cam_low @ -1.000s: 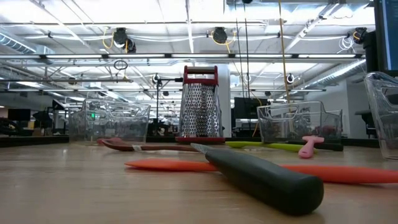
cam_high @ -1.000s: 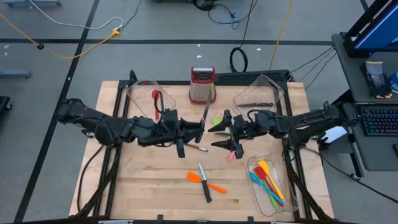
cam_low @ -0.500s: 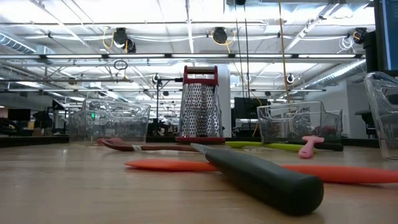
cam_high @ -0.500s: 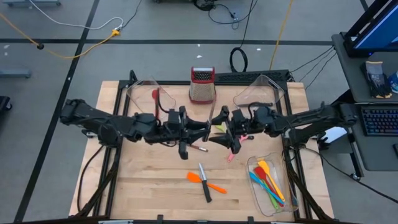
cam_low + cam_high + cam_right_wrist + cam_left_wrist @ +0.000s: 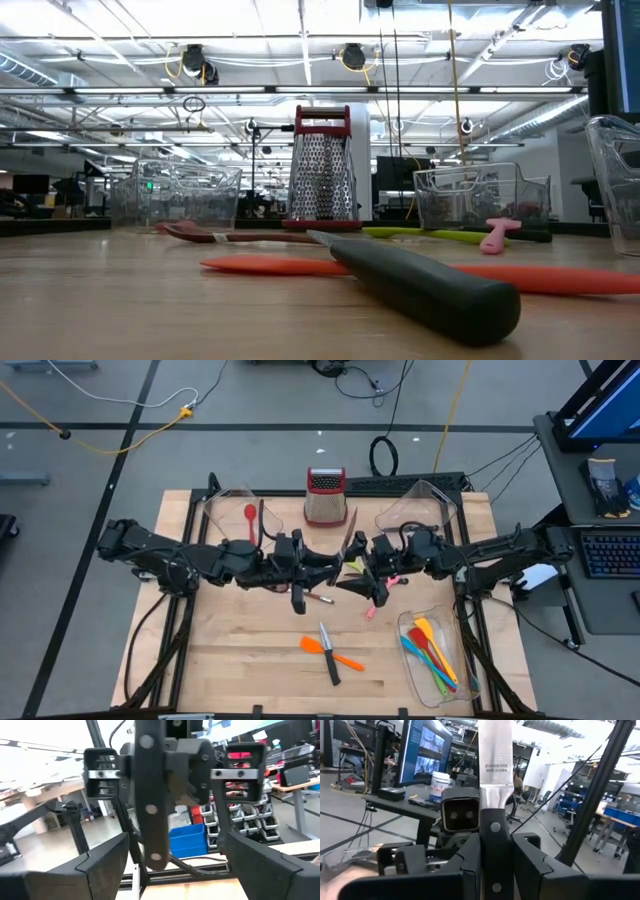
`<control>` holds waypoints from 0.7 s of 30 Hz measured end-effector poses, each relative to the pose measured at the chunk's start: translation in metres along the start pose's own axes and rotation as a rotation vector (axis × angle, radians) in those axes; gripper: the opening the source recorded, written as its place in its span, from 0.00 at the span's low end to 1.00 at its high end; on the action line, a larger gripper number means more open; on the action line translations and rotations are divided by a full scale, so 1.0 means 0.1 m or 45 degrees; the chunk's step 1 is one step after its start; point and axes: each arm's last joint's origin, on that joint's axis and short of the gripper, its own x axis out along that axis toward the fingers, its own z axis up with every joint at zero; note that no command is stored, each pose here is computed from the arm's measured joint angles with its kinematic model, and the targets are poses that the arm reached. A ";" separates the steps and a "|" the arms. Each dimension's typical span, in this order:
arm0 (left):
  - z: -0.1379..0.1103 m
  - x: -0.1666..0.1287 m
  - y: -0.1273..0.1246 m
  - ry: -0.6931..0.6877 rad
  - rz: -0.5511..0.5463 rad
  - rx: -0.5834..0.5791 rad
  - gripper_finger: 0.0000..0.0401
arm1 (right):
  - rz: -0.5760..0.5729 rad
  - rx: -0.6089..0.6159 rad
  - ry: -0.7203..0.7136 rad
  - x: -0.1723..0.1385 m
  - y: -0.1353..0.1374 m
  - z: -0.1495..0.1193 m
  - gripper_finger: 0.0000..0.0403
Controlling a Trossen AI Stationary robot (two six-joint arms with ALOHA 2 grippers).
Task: Pick & Place Kitchen Items
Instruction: Put the top silver kitchen knife into the top right transparent bin
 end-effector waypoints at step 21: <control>-0.18 0.19 0.06 -0.025 -0.028 -0.060 0.17 | 0.017 0.040 -0.010 0.00 0.01 0.01 0.78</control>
